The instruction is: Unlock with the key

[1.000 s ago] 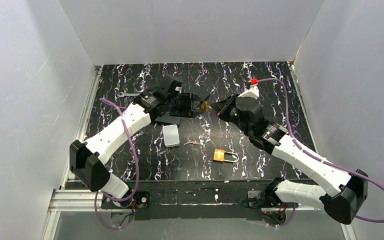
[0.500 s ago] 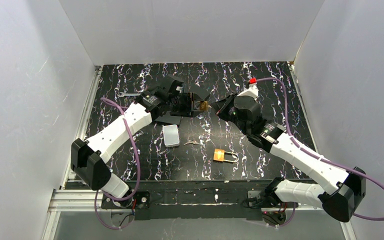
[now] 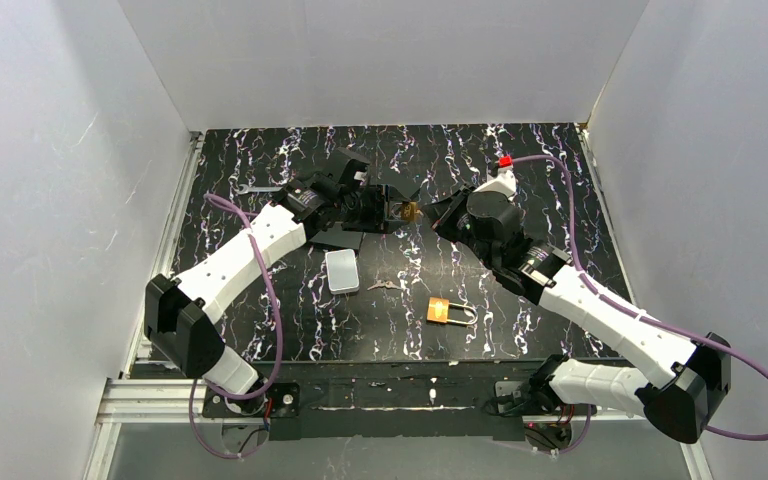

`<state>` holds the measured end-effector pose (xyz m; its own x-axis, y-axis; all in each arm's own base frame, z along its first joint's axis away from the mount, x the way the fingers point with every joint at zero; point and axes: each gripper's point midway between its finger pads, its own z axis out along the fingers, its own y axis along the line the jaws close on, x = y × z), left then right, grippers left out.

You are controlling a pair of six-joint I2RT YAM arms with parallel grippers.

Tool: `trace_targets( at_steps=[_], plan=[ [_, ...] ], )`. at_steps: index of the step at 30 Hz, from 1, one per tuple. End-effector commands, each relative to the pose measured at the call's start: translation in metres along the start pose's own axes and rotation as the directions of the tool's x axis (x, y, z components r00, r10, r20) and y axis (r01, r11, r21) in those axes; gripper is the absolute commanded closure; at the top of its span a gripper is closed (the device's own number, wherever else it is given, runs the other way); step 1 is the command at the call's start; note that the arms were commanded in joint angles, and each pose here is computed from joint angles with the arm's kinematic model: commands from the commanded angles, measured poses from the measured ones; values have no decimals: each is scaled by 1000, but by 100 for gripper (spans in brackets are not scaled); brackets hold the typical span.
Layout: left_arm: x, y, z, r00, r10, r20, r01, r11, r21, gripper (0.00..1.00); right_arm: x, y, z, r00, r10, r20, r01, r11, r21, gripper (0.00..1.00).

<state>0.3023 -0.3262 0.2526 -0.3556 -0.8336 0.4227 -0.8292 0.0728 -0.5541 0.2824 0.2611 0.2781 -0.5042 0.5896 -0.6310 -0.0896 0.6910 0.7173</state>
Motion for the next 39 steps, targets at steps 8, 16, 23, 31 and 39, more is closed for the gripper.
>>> trace_targets(
  at_steps=[8,16,23,31,39],
  plan=[
    [28,-16,-13,996,7,-89,-5,1000,30,100,-9,22,1,1000,18,22,-17,998,-67,99],
    [32,-19,-10,995,20,-95,-17,999,28,100,-11,19,3,999,17,37,-15,998,-56,99],
    [31,-17,-10,995,15,-94,-12,1000,25,100,-14,17,0,999,21,51,-18,998,-55,99],
    [41,-23,-15,992,8,-126,-4,1000,30,100,-14,22,2,997,39,60,-34,995,-90,99],
    [51,-27,-15,989,23,-146,-18,999,34,100,-12,33,8,997,57,48,-51,991,-123,99]
  ],
)
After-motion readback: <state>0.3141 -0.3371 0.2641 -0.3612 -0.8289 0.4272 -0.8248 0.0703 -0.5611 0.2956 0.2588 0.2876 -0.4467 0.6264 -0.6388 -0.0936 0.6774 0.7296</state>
